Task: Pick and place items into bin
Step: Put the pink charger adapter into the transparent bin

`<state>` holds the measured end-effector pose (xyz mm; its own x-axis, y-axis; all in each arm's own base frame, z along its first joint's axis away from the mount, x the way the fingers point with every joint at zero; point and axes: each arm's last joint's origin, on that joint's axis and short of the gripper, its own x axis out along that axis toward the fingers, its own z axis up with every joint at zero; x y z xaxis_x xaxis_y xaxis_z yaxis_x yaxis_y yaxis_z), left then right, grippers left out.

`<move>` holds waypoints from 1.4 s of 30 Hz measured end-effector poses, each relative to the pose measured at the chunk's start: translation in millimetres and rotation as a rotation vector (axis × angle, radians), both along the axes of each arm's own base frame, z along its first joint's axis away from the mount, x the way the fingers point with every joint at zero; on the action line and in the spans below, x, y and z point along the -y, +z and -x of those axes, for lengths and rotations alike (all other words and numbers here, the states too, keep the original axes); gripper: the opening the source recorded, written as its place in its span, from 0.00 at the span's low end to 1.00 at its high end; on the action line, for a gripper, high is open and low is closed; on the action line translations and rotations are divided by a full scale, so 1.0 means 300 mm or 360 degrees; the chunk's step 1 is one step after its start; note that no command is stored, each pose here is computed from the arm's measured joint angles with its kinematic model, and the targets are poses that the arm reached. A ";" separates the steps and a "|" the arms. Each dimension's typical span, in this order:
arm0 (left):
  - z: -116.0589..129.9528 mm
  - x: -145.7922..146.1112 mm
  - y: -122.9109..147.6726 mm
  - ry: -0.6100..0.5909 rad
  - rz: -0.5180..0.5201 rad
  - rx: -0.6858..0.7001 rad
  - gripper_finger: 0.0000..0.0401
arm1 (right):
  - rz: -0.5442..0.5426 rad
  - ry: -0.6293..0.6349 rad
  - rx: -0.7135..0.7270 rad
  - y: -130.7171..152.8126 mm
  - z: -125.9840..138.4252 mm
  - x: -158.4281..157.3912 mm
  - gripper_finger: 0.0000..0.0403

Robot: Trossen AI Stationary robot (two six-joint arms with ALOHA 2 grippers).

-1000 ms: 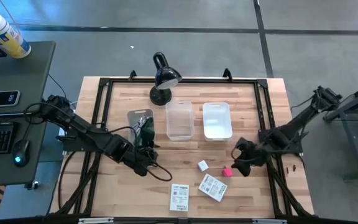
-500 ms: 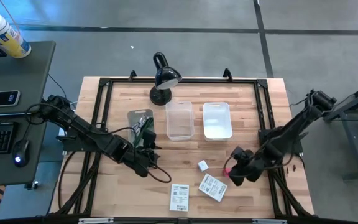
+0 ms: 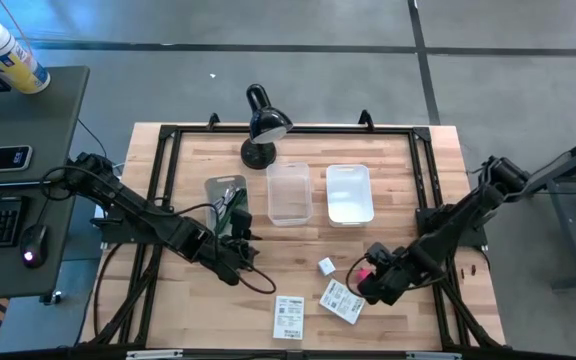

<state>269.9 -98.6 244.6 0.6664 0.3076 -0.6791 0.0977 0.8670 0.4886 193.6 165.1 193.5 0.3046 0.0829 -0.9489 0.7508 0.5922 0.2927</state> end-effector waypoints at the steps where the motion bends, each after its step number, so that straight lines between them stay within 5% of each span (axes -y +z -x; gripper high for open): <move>1: 0.000 0.000 0.000 0.0000 0.0001 0.0002 0.40 | -0.0002 -0.0010 -0.0003 0.001 -0.005 0.000 0.41; 16: -0.001 0.002 0.001 -0.0002 0.0025 0.0007 0.40 | 0.0003 -0.0117 -0.0116 -0.011 -0.031 0.047 0.59; 42: -0.001 0.001 0.000 0.0001 0.0021 0.0007 0.40 | 0.0070 -0.0095 -0.0236 -0.156 -0.093 0.009 0.59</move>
<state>270.2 -99.1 244.8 0.6691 0.2990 -0.6804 0.0952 0.8735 0.4774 221.5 162.3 146.6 0.1639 0.0259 -0.9861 0.8180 0.5552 0.1506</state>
